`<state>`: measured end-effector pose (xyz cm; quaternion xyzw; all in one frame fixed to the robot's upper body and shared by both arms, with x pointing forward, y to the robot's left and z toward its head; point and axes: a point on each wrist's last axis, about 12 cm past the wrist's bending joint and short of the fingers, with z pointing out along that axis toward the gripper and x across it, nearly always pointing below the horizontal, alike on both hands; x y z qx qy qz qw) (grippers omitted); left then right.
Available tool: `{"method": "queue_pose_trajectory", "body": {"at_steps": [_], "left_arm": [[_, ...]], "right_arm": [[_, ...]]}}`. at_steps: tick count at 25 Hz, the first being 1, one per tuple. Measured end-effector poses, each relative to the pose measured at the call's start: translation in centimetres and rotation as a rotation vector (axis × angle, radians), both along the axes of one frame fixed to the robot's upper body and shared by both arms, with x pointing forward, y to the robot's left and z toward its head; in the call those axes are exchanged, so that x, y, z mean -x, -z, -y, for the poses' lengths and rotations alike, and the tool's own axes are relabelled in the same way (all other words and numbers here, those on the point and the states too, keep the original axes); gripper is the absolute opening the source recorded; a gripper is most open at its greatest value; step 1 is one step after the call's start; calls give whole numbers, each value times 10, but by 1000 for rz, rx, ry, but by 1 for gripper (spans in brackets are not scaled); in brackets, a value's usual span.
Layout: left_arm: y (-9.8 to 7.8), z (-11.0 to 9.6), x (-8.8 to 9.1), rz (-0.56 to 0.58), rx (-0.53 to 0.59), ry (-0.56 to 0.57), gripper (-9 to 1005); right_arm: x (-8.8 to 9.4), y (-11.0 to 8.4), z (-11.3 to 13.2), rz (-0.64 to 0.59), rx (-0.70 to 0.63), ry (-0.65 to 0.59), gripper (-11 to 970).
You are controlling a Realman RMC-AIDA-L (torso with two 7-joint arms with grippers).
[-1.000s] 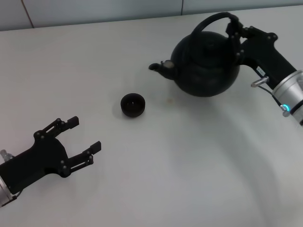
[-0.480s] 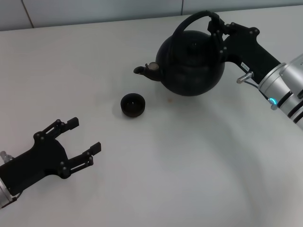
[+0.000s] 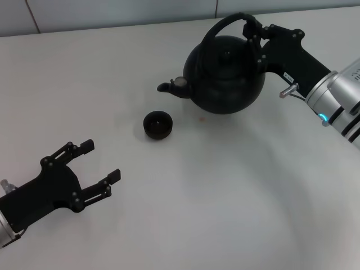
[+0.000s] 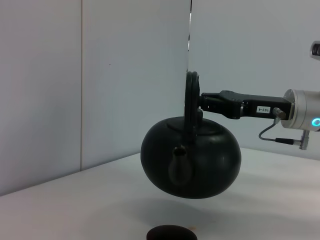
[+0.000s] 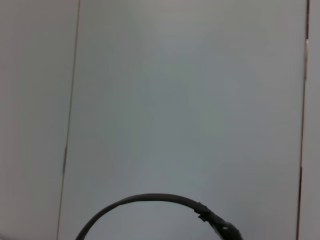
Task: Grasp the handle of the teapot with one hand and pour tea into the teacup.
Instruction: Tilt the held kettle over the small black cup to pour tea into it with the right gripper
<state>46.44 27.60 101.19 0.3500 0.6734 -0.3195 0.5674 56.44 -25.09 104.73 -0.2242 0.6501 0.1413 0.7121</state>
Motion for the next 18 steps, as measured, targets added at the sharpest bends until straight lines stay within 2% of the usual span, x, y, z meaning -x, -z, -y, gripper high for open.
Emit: {"method": "queue_pose_trajectory", "body": {"at_steps": [18], "left_arm": [[-1, 1, -3, 6, -3, 0, 860]], "right_arm": [[-4, -4, 0, 95, 171, -28, 82]]}}
